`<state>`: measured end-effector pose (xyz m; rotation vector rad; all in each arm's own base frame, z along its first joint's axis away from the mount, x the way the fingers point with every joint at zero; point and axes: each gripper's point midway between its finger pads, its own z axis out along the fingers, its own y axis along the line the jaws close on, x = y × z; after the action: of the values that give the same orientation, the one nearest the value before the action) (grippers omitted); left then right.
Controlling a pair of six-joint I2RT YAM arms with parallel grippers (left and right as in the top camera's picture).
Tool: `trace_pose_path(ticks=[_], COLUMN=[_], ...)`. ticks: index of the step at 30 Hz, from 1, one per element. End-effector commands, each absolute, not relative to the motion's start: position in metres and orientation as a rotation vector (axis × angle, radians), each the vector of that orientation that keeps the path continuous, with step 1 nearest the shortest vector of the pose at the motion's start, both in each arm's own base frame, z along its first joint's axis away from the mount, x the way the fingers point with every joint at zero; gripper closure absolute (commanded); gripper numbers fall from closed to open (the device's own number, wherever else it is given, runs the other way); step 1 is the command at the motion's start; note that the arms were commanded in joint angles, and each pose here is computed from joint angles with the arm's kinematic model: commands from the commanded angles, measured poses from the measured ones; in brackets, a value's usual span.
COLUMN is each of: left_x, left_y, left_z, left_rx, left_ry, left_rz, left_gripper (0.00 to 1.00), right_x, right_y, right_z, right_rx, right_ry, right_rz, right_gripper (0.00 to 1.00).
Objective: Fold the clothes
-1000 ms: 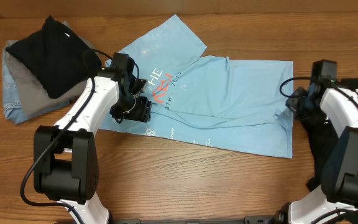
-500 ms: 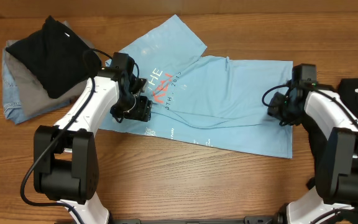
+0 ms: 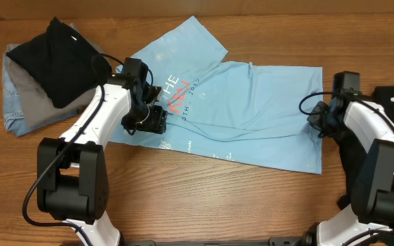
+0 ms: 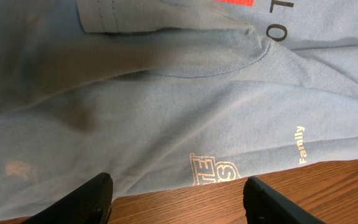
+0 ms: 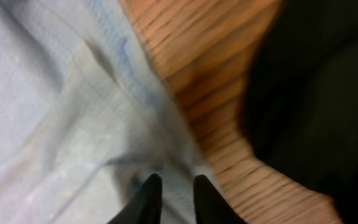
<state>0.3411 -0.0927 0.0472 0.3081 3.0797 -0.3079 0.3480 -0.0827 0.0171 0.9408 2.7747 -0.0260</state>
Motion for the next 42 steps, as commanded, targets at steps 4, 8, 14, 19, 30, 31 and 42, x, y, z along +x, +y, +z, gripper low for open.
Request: trace_pose_path(ticks=[4, 8, 14, 19, 30, 31, 42], left_x=[0.337, 0.337, 0.338, 0.336, 0.337, 0.336, 0.332], left_y=[-0.098, -0.097, -0.097, -0.097, -0.09, -0.09, -0.077], left_z=[0.044, 0.044, 0.044, 0.044, 0.043, 0.043, 0.041], left_rx=[0.306, 0.305, 0.304, 0.303, 0.314, 0.314, 0.313], left_ry=[3.1, 3.1, 3.097, 3.105, 3.107, 3.111, 3.138], left_rz=[-0.331, -0.331, -0.331, -0.33, -0.273, -0.272, -0.158], left_gripper=[0.3, 0.3, 0.3, 0.3, 0.29, 0.29, 0.28], right_x=[0.363, 0.354, 0.324, 0.3, 0.338, 0.334, 0.297], right_y=[-0.083, -0.028, -0.024, -0.064, -0.048, -0.052, -0.127], right_z=[0.047, 0.056, 0.024, -0.009, 0.035, 0.034, 0.015], right_rx=[0.933, 0.722, 0.807, 1.118, 0.838, 0.881, 1.393], right_ry=[2.753, 2.84, 2.968, 2.877, 2.755, 2.768, 2.703], right_rz=[0.235, 0.626, 0.37, 0.058, 0.713, 0.668, 0.043], right_gripper=[0.59, 0.78, 0.87, 0.86, 0.85, 0.85, 0.89])
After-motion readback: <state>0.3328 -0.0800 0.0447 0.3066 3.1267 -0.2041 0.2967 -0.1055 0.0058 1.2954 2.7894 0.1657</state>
